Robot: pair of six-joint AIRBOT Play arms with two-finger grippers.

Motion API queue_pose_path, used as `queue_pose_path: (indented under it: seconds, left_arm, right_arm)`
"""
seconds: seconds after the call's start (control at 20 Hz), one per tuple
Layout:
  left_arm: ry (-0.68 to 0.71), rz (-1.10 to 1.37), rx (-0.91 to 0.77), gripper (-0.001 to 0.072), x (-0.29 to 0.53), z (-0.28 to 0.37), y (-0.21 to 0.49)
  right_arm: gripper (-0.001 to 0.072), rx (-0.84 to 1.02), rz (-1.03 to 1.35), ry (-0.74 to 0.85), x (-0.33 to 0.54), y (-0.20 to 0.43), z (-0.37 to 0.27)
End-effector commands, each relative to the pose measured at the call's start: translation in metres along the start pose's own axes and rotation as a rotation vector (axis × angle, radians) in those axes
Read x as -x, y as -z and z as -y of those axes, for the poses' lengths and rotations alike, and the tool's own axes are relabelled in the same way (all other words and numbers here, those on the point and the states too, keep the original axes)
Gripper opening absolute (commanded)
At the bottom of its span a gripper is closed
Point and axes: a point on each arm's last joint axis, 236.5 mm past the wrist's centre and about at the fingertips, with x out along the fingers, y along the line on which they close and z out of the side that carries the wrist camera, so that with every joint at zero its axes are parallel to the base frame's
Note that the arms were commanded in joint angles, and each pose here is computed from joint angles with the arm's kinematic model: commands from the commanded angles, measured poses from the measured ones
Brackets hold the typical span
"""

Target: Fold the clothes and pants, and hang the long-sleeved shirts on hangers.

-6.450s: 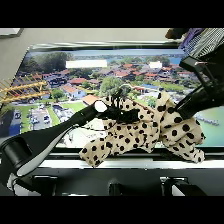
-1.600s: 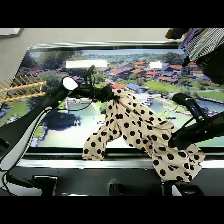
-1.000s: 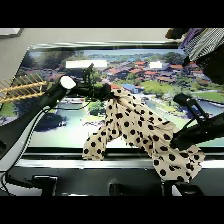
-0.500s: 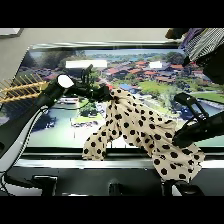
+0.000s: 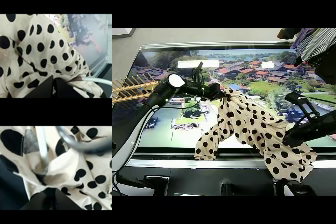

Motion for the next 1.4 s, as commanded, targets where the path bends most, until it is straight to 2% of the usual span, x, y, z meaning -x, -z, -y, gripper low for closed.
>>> queue_pose_path:
  seconds: [0.0,0.45,0.75,1.05,1.35]
  left_arm:
    - [0.004,0.024,0.005,0.0023,0.001,0.001,-0.006]
    - [0.005,0.04,-0.008,0.0023,0.002,0.002,-0.01]
    - [0.037,0.109,-0.077,0.0023,0.016,0.027,-0.035]
    - [0.047,0.096,-0.091,0.0023,0.02,0.034,-0.034]
    - [0.052,-0.042,-0.126,0.0022,0.033,0.045,0.003]
  right_arm:
    - [0.0022,0.006,0.018,-0.007,-0.005,-0.01,0.003]
    - [0.0022,0.022,0.044,-0.029,-0.021,-0.034,0.015]
    - [0.0022,0.04,0.044,-0.04,-0.028,-0.04,0.017]
    - [0.0022,0.167,0.074,0.126,-0.039,-0.073,0.008]
    - [0.0022,0.174,0.272,0.159,-0.036,-0.126,-0.015]
